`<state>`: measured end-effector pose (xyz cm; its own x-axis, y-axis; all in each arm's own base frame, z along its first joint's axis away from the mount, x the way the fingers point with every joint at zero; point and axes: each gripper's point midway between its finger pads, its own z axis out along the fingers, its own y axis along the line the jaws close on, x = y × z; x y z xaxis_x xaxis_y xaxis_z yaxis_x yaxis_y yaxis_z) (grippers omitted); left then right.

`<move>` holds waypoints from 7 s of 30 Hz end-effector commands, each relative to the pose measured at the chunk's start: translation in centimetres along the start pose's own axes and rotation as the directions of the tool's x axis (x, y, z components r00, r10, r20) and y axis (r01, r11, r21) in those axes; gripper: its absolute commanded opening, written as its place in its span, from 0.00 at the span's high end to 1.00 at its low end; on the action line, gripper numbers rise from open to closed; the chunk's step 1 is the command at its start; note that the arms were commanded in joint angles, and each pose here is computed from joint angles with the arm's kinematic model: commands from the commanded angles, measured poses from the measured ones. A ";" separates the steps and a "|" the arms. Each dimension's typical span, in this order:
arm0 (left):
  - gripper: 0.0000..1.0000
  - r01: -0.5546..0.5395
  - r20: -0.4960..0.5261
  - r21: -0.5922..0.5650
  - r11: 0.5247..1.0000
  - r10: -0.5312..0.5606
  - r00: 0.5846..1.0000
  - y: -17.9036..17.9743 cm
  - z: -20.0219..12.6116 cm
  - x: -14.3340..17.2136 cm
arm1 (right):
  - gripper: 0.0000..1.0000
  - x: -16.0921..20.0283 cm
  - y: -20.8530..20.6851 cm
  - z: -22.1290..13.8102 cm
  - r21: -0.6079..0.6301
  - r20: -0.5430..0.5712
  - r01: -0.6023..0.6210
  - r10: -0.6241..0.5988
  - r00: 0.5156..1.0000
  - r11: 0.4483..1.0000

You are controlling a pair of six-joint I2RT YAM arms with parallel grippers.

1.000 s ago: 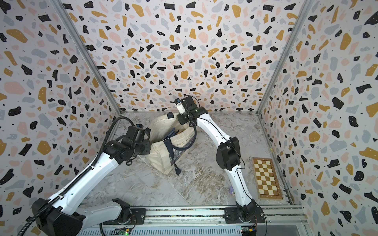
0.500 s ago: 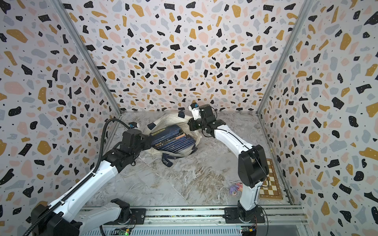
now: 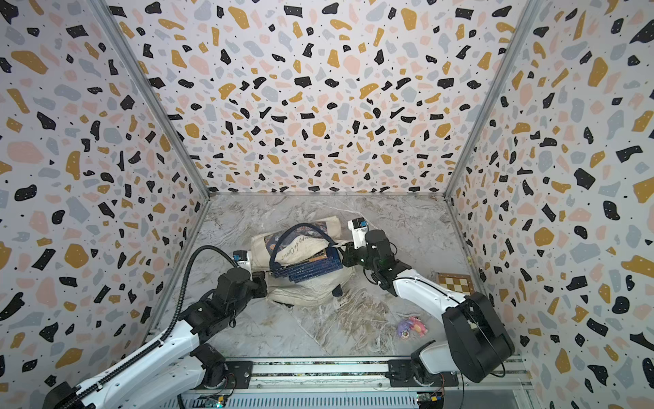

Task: Take out the books from the canvas bag
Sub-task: Adjust the canvas bag at the center of the board, then pick up the book from the canvas bag.

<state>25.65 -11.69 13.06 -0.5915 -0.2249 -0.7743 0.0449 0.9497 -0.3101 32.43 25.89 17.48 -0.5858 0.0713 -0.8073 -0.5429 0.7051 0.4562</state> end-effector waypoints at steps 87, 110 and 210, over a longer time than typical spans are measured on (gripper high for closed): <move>1.00 0.029 0.181 0.292 0.956 -0.085 0.980 -4.5 -1.2 -1.6 | 0.37 3.4 9.0 -7.3 -0.080 0.167 -0.374 0.382 0.909 0.924; 1.00 -0.003 0.210 0.274 0.962 -0.057 0.976 -3.8 -1.5 -1.4 | 0.44 4.2 11.6 7.1 0.018 0.046 -0.267 0.266 0.963 0.964; 1.00 0.058 0.189 0.113 0.992 -0.079 0.979 -0.9 -0.8 -1.0 | 1.00 -3.3 7.3 -11.6 0.023 0.334 -0.035 0.025 0.942 0.999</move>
<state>25.13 -13.21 14.25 -0.4498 -0.3229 -0.8327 0.1574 0.8891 -0.4298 22.29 25.54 23.51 -0.4978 0.2138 -0.8405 -0.5396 0.6824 0.4931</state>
